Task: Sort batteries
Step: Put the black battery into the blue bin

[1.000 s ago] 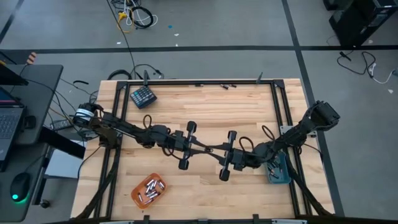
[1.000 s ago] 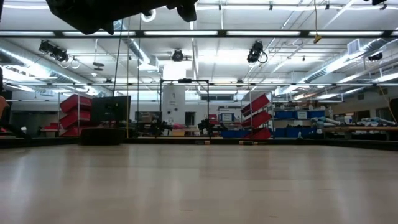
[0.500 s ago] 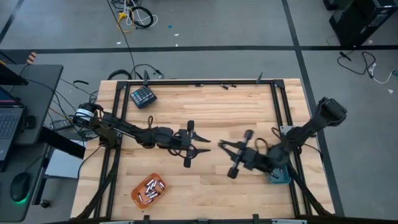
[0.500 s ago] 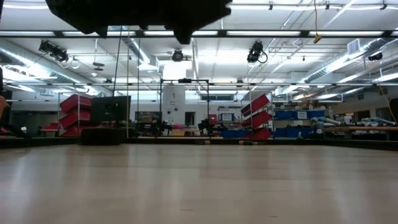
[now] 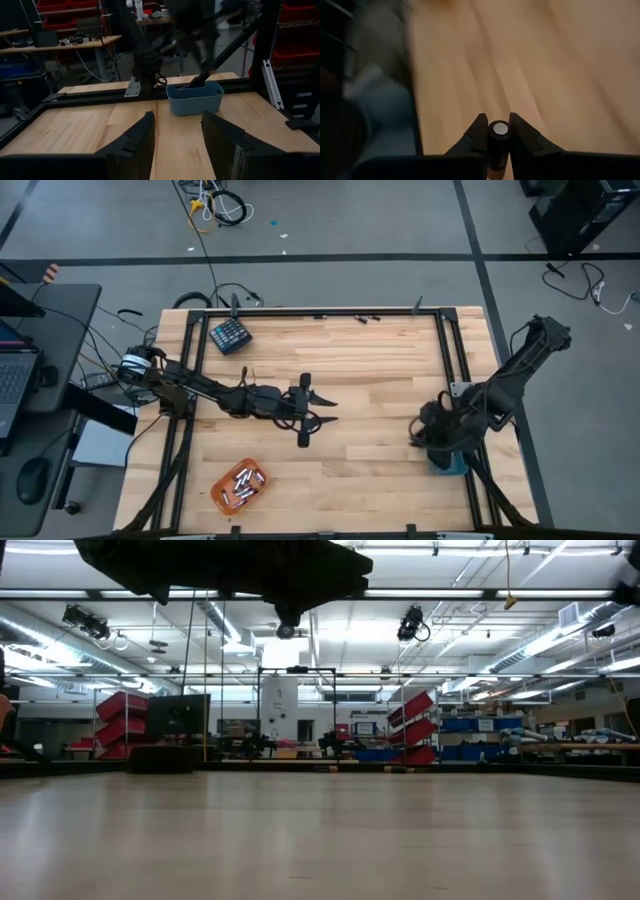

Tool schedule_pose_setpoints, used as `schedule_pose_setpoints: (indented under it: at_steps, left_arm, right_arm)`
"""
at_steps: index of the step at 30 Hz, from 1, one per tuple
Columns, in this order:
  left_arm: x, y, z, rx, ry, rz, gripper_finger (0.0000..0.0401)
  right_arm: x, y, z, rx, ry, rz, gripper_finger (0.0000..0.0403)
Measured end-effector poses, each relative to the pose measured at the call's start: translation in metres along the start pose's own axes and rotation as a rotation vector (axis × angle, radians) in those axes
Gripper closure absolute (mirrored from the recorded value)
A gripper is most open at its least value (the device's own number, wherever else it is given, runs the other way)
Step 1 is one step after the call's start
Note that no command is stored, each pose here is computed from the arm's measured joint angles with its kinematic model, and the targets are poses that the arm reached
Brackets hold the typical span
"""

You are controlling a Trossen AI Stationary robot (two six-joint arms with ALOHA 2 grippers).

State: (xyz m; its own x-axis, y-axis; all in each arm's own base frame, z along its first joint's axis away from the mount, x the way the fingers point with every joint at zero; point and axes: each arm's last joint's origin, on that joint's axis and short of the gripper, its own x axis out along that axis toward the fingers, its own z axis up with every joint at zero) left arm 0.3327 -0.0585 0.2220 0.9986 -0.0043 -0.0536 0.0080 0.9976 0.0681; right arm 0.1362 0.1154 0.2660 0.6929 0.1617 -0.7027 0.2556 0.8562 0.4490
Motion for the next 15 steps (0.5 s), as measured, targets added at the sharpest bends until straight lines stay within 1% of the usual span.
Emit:
schedule_pose_setpoints:
  at_steps: [2,5,6,8,11,13,15]
  left_arm:
    - [0.000,0.000,0.000,0.000,0.005,0.000,0.0243]
    - [0.000,0.000,-0.001,-0.007,0.014,-0.001,0.0243]
    - [0.000,0.000,-0.002,-0.008,0.016,-0.001,0.0243]
    - [0.000,0.000,-0.002,-0.006,0.024,-0.002,0.0243]
    - [0.000,0.000,-0.003,-0.004,0.035,-0.003,0.0243]
    - [0.000,0.000,-0.004,-0.003,0.041,-0.003,0.0242]
    - [0.000,0.000,-0.004,-0.003,0.044,-0.003,0.0242]
  right_arm:
    - [-0.004,-0.013,-0.010,0.131,0.201,-0.079,0.0366]
    - [-0.009,-0.025,-0.021,0.317,0.430,-0.199,0.0366]
    - [-0.011,-0.028,-0.024,0.357,0.481,-0.243,0.0366]
    - [-0.012,-0.034,-0.028,0.392,0.515,-0.329,0.0366]
    - [-0.007,-0.040,-0.032,0.398,0.515,-0.387,0.0364]
    - [-0.002,-0.042,-0.035,0.398,0.517,-0.408,0.0339]
    - [0.000,-0.043,-0.037,0.413,0.514,-0.427,0.0297]
